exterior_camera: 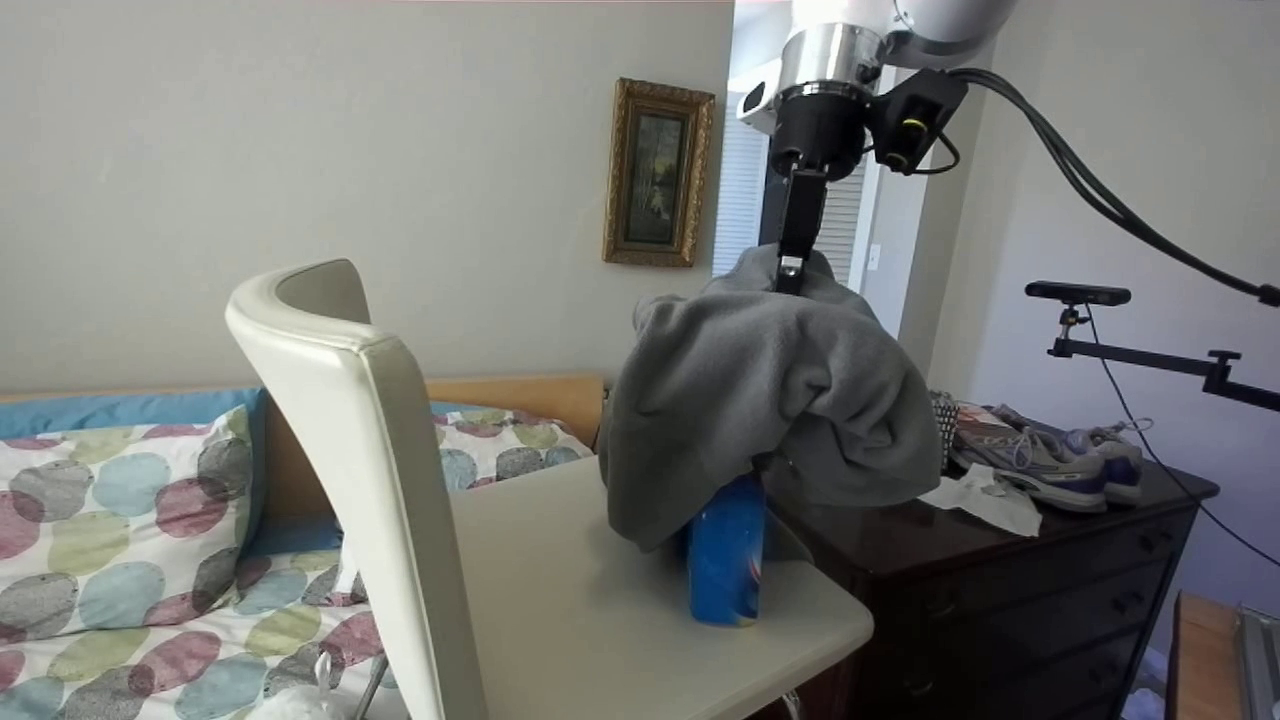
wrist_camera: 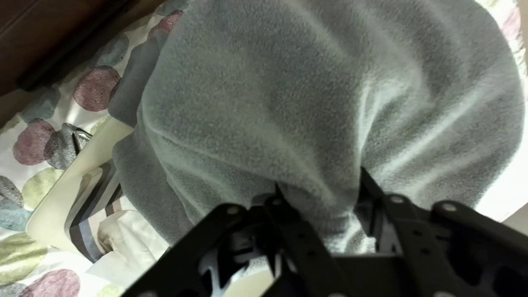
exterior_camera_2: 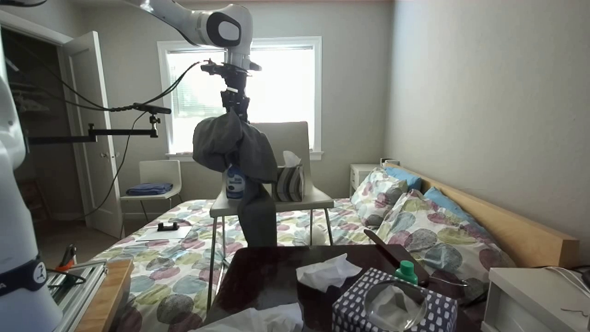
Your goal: Remove the jersey from the top of the bottle
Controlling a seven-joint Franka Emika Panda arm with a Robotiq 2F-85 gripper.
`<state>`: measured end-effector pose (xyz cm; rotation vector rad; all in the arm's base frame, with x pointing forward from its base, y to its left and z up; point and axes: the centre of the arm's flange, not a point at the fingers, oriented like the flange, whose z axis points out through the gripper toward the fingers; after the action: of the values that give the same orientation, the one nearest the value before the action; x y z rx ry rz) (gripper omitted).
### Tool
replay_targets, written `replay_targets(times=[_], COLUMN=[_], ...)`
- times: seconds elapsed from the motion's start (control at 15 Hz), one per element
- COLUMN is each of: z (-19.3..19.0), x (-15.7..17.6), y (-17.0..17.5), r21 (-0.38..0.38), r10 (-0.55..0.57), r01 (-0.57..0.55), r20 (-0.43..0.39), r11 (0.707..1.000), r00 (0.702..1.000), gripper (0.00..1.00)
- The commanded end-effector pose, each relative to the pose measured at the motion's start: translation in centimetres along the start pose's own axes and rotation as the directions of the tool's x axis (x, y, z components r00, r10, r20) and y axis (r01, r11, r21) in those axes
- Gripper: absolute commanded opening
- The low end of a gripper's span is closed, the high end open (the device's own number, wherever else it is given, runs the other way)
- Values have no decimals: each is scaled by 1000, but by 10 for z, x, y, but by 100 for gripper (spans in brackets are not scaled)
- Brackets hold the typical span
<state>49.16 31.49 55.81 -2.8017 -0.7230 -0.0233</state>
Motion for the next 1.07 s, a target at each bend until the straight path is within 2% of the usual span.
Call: replay_targets(times=[0.0, 0.07, 0.13, 0.4, 0.6, 0.87, 1.0], z=[-12, -16, -22, -55, -96, -152, -178], x=[6, 6, 5, 5, 8, 18, 19], y=[-9, -11, -13, -26, -45, -64, -70], r21=[44, 56, 72, 134, 171, 141, 128], r10=[25, 26, 28, 12, 9, 33, 63], r01=[-25, -26, -27, 2, 28, 29, 5], r20=[-6, -11, -22, -104, -214, -419, -523], r11=[999, 998, 997, 991, 985, 990, 992], r00=[1000, 1000, 999, 995, 977, 907, 850], gripper=[9, 2, 0, 2, 2, 2, 2])
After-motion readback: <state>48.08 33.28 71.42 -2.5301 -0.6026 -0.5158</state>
